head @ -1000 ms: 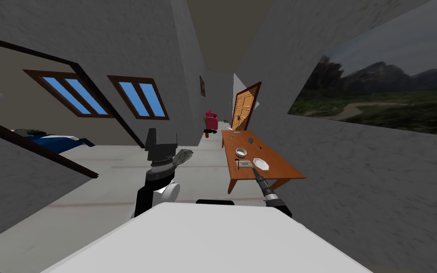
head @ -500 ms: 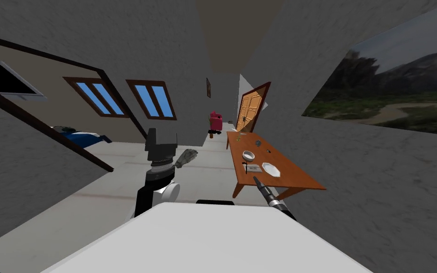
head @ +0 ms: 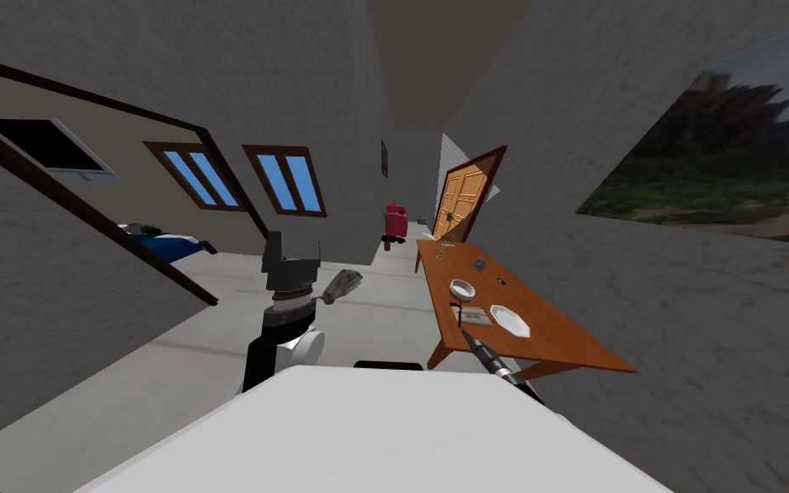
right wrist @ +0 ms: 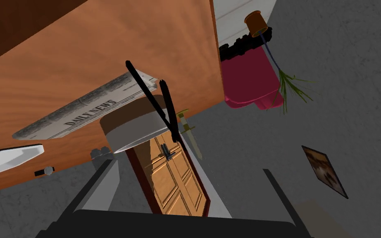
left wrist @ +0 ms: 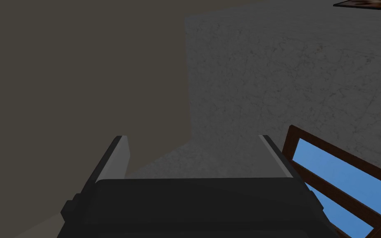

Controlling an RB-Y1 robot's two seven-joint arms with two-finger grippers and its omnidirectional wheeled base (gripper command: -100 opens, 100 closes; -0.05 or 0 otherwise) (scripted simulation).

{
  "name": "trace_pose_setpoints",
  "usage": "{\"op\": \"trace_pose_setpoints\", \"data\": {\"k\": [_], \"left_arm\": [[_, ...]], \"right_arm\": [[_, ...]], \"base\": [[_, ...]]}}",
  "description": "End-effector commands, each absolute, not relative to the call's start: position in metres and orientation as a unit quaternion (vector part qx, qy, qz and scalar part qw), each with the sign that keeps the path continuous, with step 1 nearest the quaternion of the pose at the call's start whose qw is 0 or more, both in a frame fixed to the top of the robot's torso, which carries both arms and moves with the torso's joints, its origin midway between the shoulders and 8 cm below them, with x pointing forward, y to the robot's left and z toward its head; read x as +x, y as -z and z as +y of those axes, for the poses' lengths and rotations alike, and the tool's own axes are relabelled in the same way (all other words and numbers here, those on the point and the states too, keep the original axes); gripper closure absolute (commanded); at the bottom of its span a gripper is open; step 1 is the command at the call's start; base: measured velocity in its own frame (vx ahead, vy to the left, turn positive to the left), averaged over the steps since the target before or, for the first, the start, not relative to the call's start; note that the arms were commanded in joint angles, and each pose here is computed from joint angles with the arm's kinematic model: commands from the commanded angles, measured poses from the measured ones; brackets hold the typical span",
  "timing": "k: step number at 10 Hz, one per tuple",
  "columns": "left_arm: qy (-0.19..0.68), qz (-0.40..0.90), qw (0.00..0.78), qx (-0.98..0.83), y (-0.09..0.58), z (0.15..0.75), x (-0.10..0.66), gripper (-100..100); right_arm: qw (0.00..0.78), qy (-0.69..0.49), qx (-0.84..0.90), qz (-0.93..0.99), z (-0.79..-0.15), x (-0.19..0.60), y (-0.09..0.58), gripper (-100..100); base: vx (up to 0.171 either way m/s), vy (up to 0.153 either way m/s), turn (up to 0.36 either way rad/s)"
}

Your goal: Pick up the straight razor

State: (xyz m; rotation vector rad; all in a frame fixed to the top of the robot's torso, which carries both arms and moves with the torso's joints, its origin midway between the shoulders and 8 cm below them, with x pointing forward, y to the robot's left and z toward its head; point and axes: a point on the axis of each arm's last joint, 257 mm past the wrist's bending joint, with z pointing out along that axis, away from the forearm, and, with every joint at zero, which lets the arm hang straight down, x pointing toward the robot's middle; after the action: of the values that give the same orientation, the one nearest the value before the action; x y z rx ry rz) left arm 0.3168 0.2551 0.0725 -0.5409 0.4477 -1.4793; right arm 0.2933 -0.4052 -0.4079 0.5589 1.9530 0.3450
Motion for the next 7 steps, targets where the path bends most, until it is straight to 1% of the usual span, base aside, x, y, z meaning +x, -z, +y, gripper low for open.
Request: {"op": "trace_pose_setpoints", "data": {"k": [1, 3, 5, 7], "left_arm": [[0.660, 0.200, 0.683, -0.241, -0.073, 0.255, 0.317, 0], [0.660, 0.200, 0.683, -0.241, -0.073, 0.255, 0.317, 0], [0.660, 0.200, 0.683, -0.241, -0.073, 0.255, 0.317, 0], [0.660, 0.200, 0.683, -0.241, -0.073, 0.255, 0.317, 0]], "right_arm": [[0.498, -0.115, 0.217, 0.831, -0.425, 0.286, 0.422, -100], [0.484, -0.092, 0.210, 0.844, -0.442, 0.278, 0.434, -100], [0.465, -0.055, 0.190, 0.863, -0.470, 0.270, 0.445, -100], [0.444, -0.016, 0.175, 0.879, -0.503, 0.258, 0.456, -100]], "base": [[0.129, 0.073, 0.128], [0.077, 0.060, 0.047], [0.138, 0.069, 0.109], [0.146, 0.095, 0.097]]}}
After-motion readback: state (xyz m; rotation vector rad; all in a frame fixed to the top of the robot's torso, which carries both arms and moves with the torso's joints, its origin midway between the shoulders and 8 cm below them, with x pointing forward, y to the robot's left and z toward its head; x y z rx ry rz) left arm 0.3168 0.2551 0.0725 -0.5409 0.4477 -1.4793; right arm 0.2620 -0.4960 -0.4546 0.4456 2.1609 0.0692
